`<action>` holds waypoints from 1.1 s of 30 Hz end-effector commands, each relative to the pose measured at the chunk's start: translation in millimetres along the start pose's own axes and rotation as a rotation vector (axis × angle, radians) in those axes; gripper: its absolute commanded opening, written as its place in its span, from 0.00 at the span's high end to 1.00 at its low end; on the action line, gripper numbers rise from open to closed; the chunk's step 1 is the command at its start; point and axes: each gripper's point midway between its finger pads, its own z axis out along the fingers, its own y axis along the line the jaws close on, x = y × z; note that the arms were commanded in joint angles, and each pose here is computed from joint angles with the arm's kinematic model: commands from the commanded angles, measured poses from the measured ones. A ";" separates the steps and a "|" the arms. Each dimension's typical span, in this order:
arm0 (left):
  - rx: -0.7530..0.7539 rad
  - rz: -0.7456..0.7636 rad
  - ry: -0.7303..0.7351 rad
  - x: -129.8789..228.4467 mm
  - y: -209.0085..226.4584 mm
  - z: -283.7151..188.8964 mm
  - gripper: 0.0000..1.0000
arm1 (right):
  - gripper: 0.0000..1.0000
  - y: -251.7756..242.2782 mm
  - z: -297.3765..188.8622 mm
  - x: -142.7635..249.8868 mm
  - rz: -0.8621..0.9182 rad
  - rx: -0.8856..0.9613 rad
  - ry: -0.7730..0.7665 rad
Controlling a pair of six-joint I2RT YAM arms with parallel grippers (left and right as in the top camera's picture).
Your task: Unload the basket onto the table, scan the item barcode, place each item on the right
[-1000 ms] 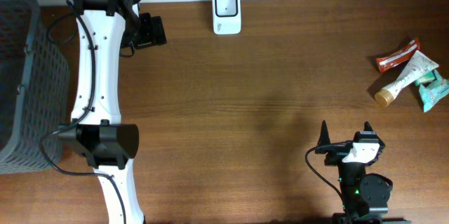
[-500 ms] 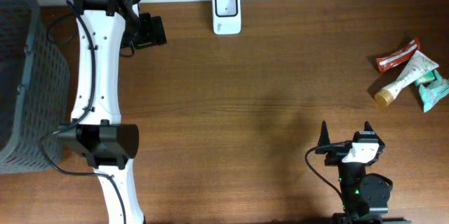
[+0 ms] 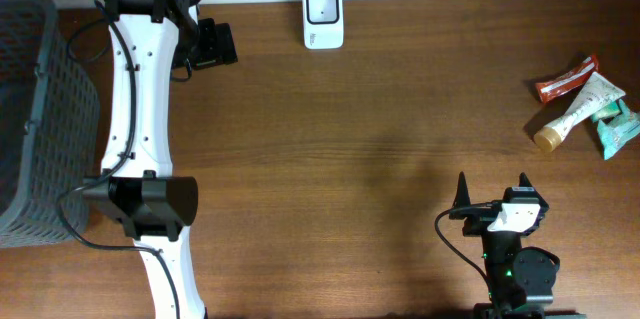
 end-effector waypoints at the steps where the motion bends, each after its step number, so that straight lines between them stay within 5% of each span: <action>1: -0.001 0.000 -0.022 -1.5 1.2 -7.6 0.01 | 0.01 2.7 -0.1 2.6 -0.007 -0.012 0.003; 8: 0.001 0.000 -0.029 -1.4 1.5 -11.2 0.01 | 0.01 2.7 -0.1 2.6 -0.007 -0.012 0.003; 22: 0.054 0.065 -0.276 20.1 -16.7 -103.1 0.01 | 0.01 2.7 -0.1 2.6 -0.007 -0.012 0.003; 33: 0.025 0.070 -0.266 91.4 10.5 -43.5 0.01 | 0.01 2.7 -0.1 2.6 -0.007 -0.012 0.003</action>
